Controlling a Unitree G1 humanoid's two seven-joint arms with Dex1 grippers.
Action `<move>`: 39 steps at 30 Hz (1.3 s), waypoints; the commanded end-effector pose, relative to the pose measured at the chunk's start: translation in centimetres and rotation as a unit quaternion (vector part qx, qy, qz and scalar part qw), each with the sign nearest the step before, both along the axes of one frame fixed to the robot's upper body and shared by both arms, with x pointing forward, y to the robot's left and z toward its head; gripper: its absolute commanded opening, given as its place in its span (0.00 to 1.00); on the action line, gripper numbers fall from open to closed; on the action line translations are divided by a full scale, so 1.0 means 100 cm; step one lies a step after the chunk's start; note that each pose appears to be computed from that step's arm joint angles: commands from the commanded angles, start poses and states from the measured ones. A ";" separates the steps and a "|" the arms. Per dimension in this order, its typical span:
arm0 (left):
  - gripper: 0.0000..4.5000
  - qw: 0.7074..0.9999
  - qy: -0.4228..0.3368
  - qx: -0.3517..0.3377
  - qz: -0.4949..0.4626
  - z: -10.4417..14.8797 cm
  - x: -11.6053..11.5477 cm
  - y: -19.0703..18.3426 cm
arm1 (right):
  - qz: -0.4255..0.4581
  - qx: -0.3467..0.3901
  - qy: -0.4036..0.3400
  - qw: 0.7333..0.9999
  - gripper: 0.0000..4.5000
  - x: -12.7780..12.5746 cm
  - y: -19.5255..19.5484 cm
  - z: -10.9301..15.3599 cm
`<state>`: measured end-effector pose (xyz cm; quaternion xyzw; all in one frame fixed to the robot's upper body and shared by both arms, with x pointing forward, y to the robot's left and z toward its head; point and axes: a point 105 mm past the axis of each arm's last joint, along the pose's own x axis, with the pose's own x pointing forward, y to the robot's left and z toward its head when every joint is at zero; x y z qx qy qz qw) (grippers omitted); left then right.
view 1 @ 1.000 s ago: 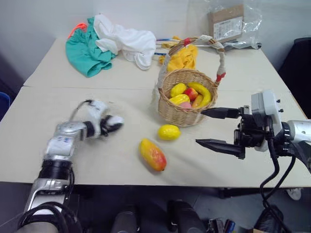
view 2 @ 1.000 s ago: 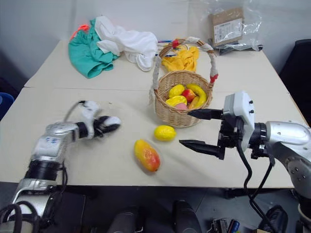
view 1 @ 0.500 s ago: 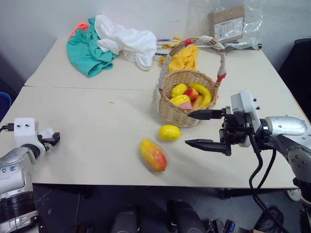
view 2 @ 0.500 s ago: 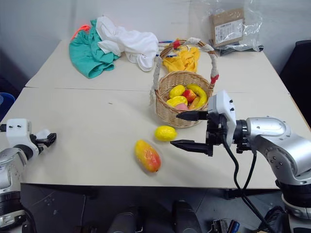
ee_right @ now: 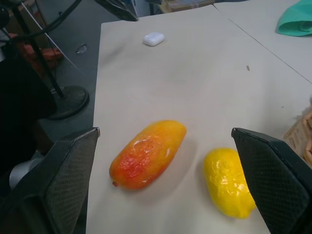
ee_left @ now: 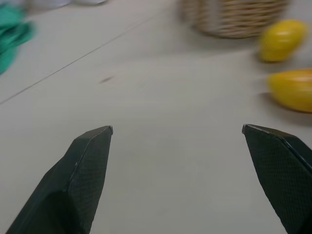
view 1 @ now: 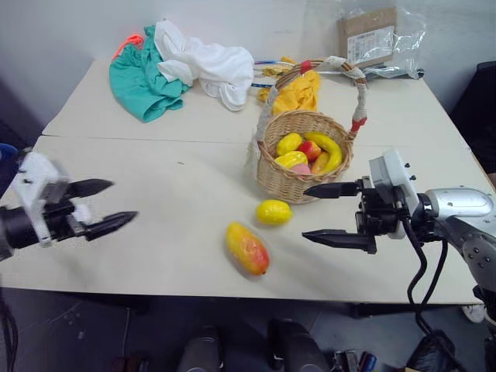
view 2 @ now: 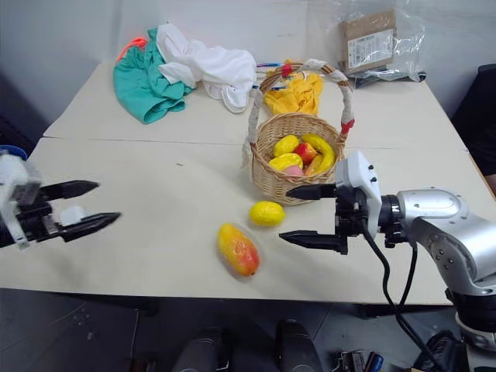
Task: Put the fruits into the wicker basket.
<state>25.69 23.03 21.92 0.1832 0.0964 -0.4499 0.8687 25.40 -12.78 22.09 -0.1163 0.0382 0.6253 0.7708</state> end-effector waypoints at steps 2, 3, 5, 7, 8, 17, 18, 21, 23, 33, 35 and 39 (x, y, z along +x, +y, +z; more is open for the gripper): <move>1.00 0.974 0.019 0.098 -0.203 -0.018 0.007 -0.055 | -0.013 -0.007 -0.024 1.000 1.00 -0.002 -0.009 0.011; 1.00 0.964 0.020 0.106 -0.241 -0.020 0.011 -0.067 | -0.018 -0.008 -0.025 0.999 1.00 -0.003 -0.011 0.012; 1.00 0.948 0.027 0.104 -0.299 -0.022 0.018 -0.088 | -0.027 -0.007 -0.028 0.999 1.00 -0.006 -0.014 0.014; 1.00 0.935 0.031 0.104 -0.338 -0.024 0.024 -0.102 | -0.037 -0.002 -0.026 0.999 1.00 -0.009 -0.017 0.016; 1.00 0.925 0.031 0.110 -0.362 -0.026 0.027 -0.111 | -0.042 -0.001 -0.024 0.999 1.00 -0.012 -0.019 0.017; 1.00 0.840 0.028 0.227 -0.491 -0.058 0.041 -0.140 | -0.099 -0.010 -0.022 0.995 1.00 -0.043 -0.032 0.017; 1.00 0.835 0.022 0.237 -0.497 -0.062 0.044 -0.143 | -0.104 -0.007 -0.023 0.994 1.00 -0.045 -0.032 0.017; 1.00 0.821 0.006 0.252 -0.513 -0.072 0.050 -0.152 | -0.116 -0.001 -0.025 0.993 1.00 -0.050 -0.030 0.016; 1.00 0.817 0.005 0.247 -0.520 -0.076 0.051 -0.157 | -0.123 0.002 -0.025 0.992 1.00 -0.051 -0.029 0.015; 0.63 0.823 0.007 0.232 -0.518 -0.083 0.054 -0.158 | -0.136 0.012 -0.029 0.990 1.00 -0.050 -0.031 0.020; 0.62 0.827 0.014 0.220 -0.517 -0.081 0.051 -0.154 | -0.135 0.015 -0.029 0.990 1.00 -0.048 -0.031 0.022; 0.62 0.856 0.044 0.078 -0.509 -0.039 0.041 -0.168 | -0.135 0.013 -0.030 0.990 1.00 -0.045 -0.032 0.023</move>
